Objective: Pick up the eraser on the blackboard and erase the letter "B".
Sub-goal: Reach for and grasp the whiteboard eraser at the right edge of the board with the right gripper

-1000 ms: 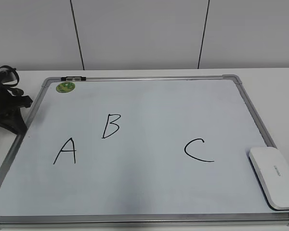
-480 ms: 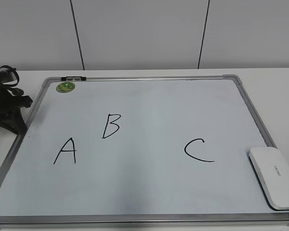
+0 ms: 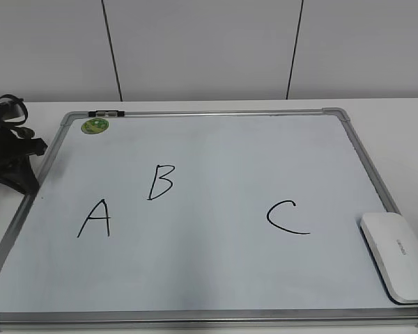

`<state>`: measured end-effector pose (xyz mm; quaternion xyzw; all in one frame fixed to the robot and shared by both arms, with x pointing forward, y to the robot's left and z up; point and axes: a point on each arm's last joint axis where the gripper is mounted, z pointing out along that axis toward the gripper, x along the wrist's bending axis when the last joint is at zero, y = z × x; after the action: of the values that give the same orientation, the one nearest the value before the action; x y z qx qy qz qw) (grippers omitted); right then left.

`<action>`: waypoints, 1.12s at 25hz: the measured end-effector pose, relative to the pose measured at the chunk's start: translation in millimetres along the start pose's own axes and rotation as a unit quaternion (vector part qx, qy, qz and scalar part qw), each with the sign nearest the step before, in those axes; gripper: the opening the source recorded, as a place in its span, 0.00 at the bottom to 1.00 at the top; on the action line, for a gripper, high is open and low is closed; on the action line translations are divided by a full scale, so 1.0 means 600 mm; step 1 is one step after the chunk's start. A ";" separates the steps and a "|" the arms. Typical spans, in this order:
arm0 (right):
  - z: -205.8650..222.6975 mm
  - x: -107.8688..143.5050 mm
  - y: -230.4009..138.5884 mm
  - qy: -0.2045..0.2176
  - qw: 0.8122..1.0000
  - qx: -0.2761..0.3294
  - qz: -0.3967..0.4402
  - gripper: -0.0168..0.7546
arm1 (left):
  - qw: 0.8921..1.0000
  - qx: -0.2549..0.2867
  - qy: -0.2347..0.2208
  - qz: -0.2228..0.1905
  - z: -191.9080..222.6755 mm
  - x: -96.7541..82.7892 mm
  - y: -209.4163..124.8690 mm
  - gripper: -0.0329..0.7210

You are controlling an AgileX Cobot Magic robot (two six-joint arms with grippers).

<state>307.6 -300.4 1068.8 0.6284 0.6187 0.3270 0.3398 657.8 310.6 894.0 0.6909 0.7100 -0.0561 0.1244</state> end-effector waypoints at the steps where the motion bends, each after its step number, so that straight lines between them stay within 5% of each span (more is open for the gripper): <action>1: 0.009 0.001 0.006 0.002 1.000 -0.007 0.003 0.79 | 1.000 0.000 0.000 0.000 0.000 0.000 0.000 0.09; 5: 0.043 0.002 0.025 0.008 1.000 -0.013 0.012 0.79 | 1.000 0.000 -0.001 0.000 0.000 0.000 0.000 0.09; 17: 0.183 0.011 0.008 0.051 0.981 0.186 -0.013 0.79 | 1.000 0.000 -0.001 0.000 0.000 0.000 0.000 0.09; 28: 0.268 0.037 0.028 0.102 0.953 0.283 -0.037 0.81 | 1.000 0.000 -0.001 0.000 0.000 0.000 0.000 0.09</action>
<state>451.0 -281.8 993.2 0.6390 0.7399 0.1876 0.0949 657.9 310.5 894.1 0.6905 0.7102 -0.0564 0.1249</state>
